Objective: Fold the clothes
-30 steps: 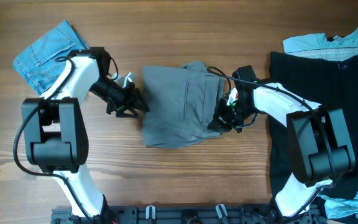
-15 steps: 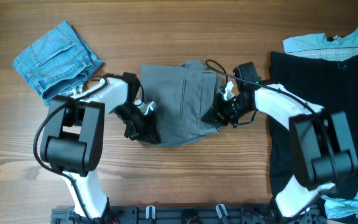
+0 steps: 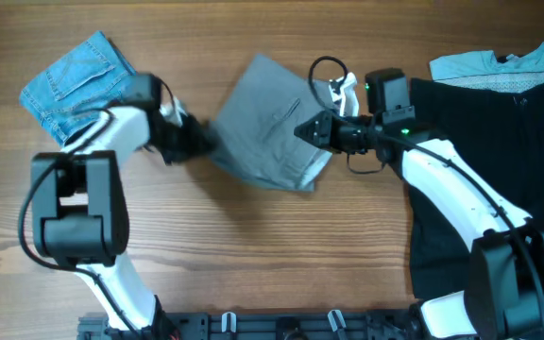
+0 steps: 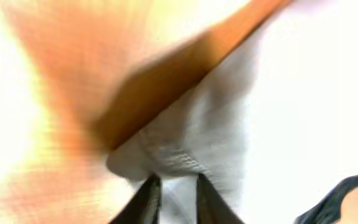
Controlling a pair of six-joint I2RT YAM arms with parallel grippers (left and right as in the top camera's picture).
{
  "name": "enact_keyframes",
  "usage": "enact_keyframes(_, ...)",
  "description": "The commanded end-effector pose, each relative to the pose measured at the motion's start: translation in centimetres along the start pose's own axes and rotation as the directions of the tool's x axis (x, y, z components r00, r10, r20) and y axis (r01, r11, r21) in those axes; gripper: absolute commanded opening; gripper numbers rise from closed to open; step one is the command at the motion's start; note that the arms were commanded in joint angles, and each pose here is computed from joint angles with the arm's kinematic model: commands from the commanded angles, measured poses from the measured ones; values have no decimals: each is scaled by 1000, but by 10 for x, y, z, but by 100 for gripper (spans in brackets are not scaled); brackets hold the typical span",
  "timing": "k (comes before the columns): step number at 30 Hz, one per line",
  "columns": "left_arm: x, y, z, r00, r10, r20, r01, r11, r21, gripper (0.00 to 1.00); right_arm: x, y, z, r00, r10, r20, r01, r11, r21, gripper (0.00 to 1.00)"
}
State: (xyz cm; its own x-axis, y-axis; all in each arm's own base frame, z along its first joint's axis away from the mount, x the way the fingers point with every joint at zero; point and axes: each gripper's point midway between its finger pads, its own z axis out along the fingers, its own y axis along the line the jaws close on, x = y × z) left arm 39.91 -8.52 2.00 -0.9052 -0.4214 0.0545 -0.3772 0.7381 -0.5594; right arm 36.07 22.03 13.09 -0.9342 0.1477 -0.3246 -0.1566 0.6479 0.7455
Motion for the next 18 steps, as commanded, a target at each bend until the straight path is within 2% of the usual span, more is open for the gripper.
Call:
enact_keyframes(1,-46,-55,-36,991,75,113,-90,988,126,30,-28,-51,-3,971,82,226,-149,943,298,19)
enact_keyframes(3,-47,-80,-51,984,142,108,-161,968,190,38,-33,-71,-4,940,157,303,-263,899,349,19)
enact_keyframes(7,-26,-87,-59,989,149,12,-148,965,217,61,-31,-98,13,917,236,323,-351,861,367,19)
enact_keyframes(9,-5,-75,-57,991,113,-76,-98,978,182,70,-28,-110,28,918,265,297,-362,864,349,19)
enact_keyframes(12,25,-60,-59,973,136,-187,-110,983,144,85,-14,-119,53,919,340,197,-385,879,282,19)
enact_keyframes(15,46,-49,-58,954,141,-263,-114,987,114,98,2,-130,64,879,451,157,-478,834,275,14)
enact_keyframes(18,64,-34,-44,942,115,-316,-97,993,70,100,9,-136,68,864,481,146,-502,817,283,13)
